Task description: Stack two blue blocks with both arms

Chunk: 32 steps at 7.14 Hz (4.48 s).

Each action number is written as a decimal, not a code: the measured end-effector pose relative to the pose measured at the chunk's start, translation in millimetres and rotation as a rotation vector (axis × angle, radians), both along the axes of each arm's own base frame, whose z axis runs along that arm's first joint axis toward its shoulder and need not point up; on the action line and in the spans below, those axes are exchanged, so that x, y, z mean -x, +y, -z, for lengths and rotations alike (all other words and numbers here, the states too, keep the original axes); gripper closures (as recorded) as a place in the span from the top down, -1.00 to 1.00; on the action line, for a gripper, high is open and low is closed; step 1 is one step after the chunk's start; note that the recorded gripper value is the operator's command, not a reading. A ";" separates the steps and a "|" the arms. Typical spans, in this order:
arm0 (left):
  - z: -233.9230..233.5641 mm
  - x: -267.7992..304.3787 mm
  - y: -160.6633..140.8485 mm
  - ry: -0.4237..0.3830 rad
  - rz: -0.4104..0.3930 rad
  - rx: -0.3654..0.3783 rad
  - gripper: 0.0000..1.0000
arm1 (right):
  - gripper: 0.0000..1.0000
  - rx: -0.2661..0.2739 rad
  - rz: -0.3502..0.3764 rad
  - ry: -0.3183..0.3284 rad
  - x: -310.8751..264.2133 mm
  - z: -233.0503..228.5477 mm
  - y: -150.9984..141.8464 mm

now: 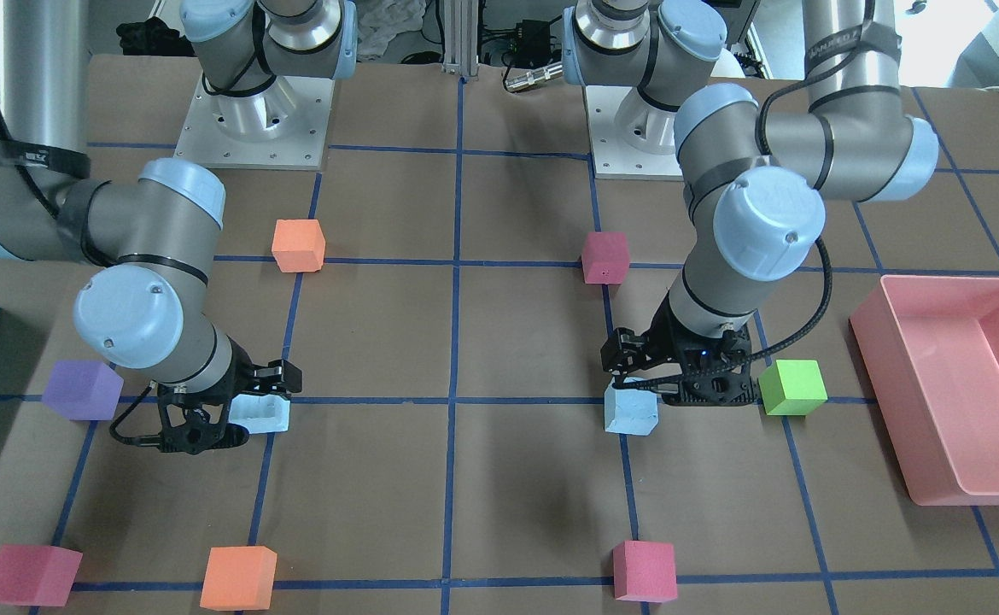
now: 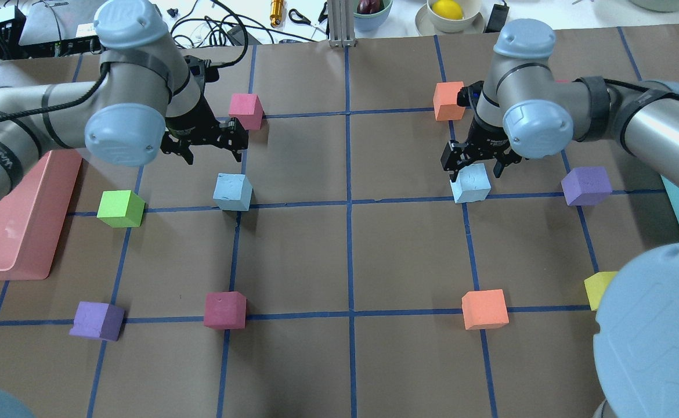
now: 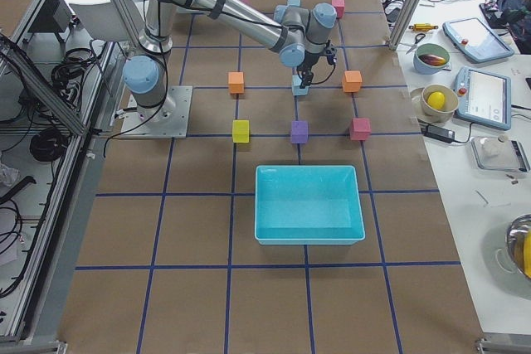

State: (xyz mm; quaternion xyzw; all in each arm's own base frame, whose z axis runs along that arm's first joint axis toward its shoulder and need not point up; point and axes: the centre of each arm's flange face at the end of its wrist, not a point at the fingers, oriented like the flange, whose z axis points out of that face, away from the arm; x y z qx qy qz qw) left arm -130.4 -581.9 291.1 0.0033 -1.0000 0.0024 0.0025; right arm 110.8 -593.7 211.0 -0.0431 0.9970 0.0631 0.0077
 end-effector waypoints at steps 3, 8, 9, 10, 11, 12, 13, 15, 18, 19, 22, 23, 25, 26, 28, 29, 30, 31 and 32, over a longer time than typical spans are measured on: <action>68.4 -0.2 -3.0 -0.004 0.020 -0.061 0.52 | -0.77 0.024 0.001 -0.013 -4.4 14.6 6.4; 94.7 1.2 0.4 -0.001 0.060 -0.089 -1.00 | -0.65 0.066 0.104 -0.096 -181.9 -21.5 26.9; 83.7 2.4 -4.5 -0.002 0.065 -0.069 -1.00 | 0.61 0.075 0.135 -0.099 -217.3 -8.6 37.5; 70.3 5.1 -11.1 -0.003 0.070 -0.057 -1.00 | 1.00 0.086 0.155 -0.104 -234.9 7.2 40.9; 57.0 9.9 -16.7 -0.003 0.078 -0.057 -1.00 | 1.00 0.090 0.163 -0.101 -241.0 15.5 42.3; 41.1 20.8 -20.9 -0.003 0.091 -0.058 -1.00 | 1.00 0.099 0.164 -0.088 -241.8 15.3 42.3; 26.0 37.9 -21.8 -0.005 0.108 -0.056 -1.00 | 1.00 0.118 0.160 -0.078 -241.1 4.4 42.0; 2.8 70.3 -10.6 0.009 0.106 -0.053 -1.00 | 1.00 0.141 0.157 -0.088 -233.8 -73.4 52.7; -1.6 136.3 15.0 0.050 0.030 -0.062 -1.00 | 1.00 0.149 0.151 -0.075 -190.2 -204.6 67.8; 3.5 161.2 23.9 0.051 0.004 -0.060 -1.00 | 1.00 0.128 0.158 -0.064 -163.5 -236.2 68.6; 11.5 206.4 39.7 0.086 -0.031 -0.046 -1.00 | 1.00 0.104 0.099 -0.057 -90.6 -279.5 82.5; 15.0 216.6 42.9 0.095 -0.027 -0.041 -1.00 | 1.00 0.119 0.096 -0.061 -78.0 -274.3 91.7; 26.8 227.8 42.6 0.094 -0.009 -0.025 -0.92 | 1.00 0.173 0.094 -0.058 -66.0 -258.9 106.4; 32.7 228.8 41.8 0.083 -0.003 -0.023 0.01 | 1.00 0.185 0.089 -0.036 -63.6 -257.8 109.4; 41.1 227.5 40.0 0.056 -0.001 -0.019 1.00 | 1.00 0.189 0.078 0.007 -61.0 -258.2 112.2; 40.1 226.0 38.1 0.038 0.003 -0.004 1.00 | 1.00 0.188 0.076 0.013 -61.2 -258.5 112.9; 28.9 225.2 35.8 0.039 0.006 0.014 1.00 | 1.00 0.190 0.076 0.013 -61.1 -259.3 112.9; 6.1 223.7 31.9 0.042 0.011 0.029 1.00 | 1.00 0.193 0.077 0.008 -60.7 -260.6 112.4; -23.8 216.7 24.1 0.036 0.028 0.023 1.00 | 1.00 0.196 0.078 0.005 -60.8 -261.9 112.0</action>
